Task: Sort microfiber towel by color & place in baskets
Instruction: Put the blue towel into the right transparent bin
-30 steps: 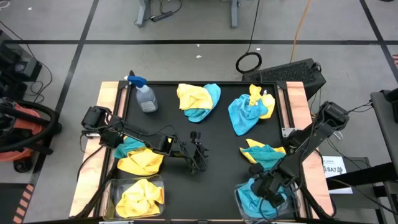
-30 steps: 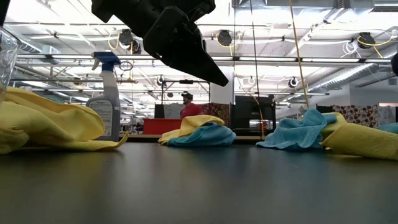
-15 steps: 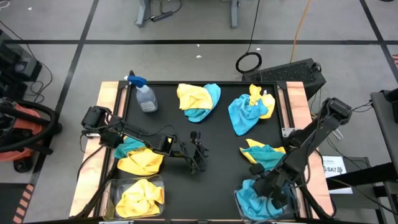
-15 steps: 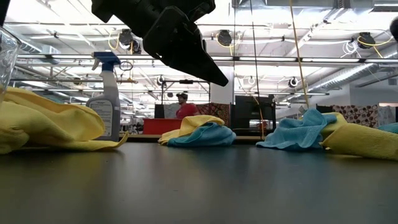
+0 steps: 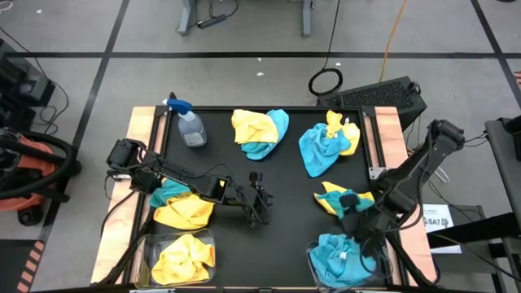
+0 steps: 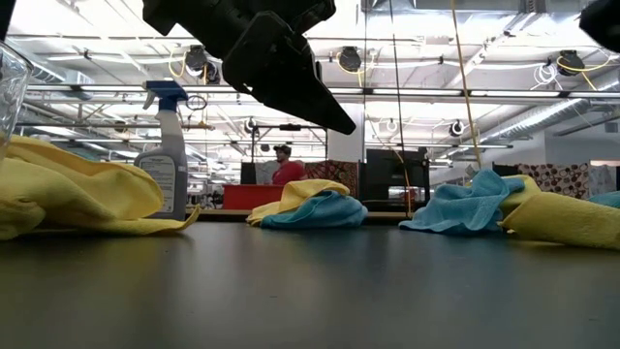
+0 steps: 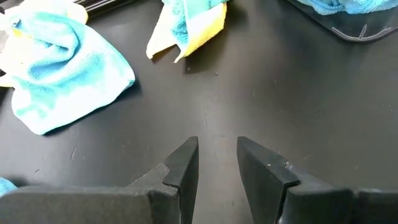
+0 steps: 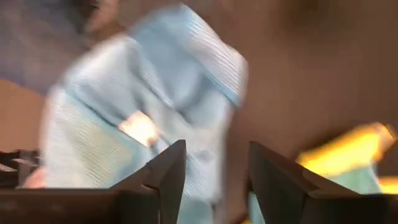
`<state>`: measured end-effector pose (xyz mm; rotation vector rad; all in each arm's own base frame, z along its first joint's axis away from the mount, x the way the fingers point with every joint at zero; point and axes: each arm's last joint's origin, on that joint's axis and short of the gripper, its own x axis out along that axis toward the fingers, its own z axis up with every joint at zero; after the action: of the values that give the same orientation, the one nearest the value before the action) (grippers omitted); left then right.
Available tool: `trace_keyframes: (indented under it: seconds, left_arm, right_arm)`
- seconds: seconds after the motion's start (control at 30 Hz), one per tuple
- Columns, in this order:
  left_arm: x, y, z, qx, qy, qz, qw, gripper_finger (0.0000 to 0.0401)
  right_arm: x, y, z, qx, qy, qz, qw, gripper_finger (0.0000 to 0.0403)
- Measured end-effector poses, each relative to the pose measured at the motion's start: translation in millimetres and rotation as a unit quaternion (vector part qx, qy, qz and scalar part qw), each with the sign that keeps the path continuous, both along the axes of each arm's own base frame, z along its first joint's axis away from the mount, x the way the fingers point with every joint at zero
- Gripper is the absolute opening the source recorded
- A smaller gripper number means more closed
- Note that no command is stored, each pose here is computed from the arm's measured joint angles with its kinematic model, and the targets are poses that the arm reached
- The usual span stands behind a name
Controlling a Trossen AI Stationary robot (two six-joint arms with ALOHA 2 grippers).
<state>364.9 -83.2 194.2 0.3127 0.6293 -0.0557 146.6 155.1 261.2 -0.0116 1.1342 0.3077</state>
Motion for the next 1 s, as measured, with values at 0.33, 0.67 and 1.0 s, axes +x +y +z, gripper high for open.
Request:
trace_keyframes:
  seconds: [0.33,0.67,1.0]
  left_arm:
    - [0.0,0.1,0.0,0.001,0.000,-0.001,1.000,0.0118]
    - [0.0,0.0,0.0,0.003,0.000,-0.002,1.000,0.0118]
    - [0.0,0.1,0.0,0.003,0.000,-0.002,1.000,0.0118]
  right_arm:
    - [-13.0,-24.6,-5.9,-0.076,0.092,-0.103,0.988,0.0178]
    - [-10.3,-32.7,-6.7,-0.080,0.116,-0.121,0.983,0.0178]
    - [-14.9,-42.3,-43.1,-0.074,0.181,-0.137,0.971,0.0221]
